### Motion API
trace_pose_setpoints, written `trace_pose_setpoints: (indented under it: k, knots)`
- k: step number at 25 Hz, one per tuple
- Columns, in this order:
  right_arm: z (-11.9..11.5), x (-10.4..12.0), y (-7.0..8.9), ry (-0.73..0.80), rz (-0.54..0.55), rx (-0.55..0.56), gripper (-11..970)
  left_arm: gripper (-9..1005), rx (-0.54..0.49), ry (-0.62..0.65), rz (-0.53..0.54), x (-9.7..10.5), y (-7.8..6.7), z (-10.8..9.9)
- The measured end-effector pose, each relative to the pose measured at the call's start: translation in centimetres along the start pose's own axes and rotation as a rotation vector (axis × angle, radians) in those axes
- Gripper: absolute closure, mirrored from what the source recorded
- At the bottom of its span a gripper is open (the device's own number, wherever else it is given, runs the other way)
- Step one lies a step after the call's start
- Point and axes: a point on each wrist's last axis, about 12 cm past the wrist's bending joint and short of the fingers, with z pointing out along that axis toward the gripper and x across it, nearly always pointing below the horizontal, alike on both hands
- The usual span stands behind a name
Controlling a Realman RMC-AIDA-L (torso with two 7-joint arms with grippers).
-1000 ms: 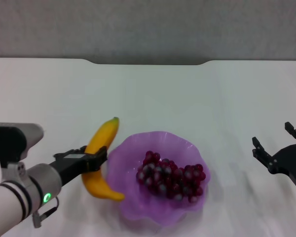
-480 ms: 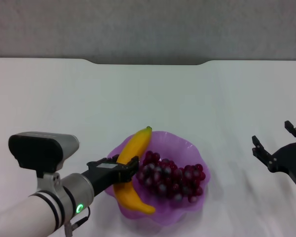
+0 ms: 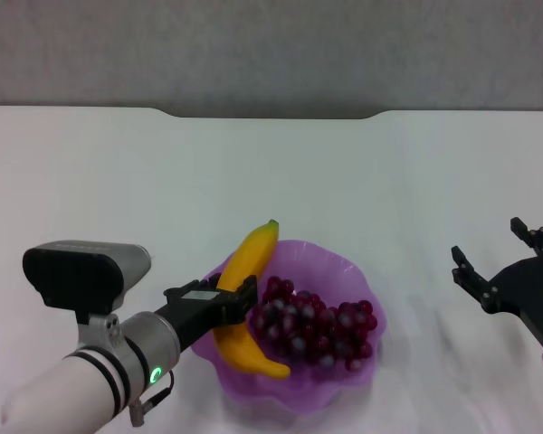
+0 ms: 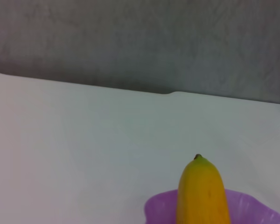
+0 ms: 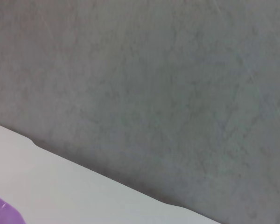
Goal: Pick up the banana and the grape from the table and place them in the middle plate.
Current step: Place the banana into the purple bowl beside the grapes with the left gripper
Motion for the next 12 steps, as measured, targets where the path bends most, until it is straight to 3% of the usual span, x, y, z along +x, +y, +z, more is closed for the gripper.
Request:
trace_pose_setpoints:
  k: [12]
  knots:
    - [-0.01,-0.02,0.02,-0.002,0.0,0.0,70,321,0.013,-0.026,0.066,0.52,-0.66,-0.19]
